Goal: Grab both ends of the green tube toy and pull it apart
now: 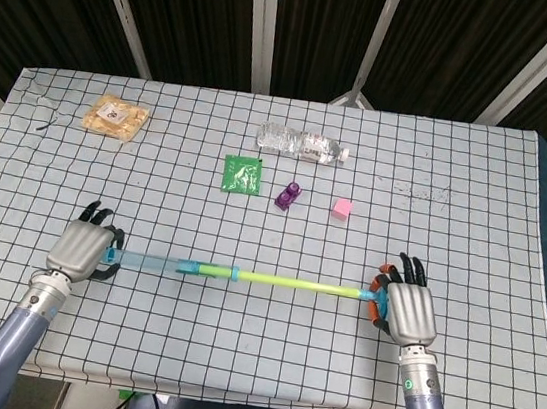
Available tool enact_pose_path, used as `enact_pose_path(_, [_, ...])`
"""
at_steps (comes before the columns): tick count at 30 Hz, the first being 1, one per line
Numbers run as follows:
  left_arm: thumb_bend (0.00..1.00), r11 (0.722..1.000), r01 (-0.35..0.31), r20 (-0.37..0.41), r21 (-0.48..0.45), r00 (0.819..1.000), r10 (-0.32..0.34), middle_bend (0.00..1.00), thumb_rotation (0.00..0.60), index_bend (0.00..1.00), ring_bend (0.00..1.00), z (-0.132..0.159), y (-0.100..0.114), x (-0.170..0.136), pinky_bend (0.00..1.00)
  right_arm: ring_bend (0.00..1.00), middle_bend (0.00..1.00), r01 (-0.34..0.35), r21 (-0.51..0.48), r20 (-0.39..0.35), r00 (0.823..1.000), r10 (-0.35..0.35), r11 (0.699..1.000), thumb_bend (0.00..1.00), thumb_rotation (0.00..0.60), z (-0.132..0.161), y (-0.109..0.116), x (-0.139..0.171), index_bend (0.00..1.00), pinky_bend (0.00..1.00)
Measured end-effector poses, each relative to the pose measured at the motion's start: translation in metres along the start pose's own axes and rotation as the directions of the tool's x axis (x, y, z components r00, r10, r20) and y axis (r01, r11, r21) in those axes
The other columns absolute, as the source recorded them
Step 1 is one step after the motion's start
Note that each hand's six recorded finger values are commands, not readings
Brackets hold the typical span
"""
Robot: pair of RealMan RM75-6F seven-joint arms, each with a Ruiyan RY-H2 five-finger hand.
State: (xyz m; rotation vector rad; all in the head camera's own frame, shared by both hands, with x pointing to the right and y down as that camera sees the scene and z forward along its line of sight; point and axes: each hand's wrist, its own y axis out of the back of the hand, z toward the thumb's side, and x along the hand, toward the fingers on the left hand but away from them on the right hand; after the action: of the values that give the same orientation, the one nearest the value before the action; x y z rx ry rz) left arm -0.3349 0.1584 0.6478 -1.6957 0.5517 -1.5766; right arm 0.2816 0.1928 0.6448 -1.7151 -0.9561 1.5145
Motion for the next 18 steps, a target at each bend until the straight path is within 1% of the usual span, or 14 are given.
enact_pose_path(8, [0.53,1.000,0.008,-0.019,0.002,1.000,-0.008,0.57,0.600,0.58,0.13,-0.009,-0.002,-0.002,0.02,0.00,0.30,0.008,0.011,0.042,0.999,-0.008,1.000,0.46,0.600,-0.021,0.005,-0.004,0.62,0.00])
enact_pose_path(18, [0.53,1.000,0.004,-0.017,0.015,1.000,-0.004,0.57,0.600,0.58,0.13,-0.009,0.000,0.000,0.02,0.00,0.30,0.008,0.009,0.066,0.998,-0.009,1.000,0.46,0.600,-0.033,0.008,-0.005,0.62,0.00])
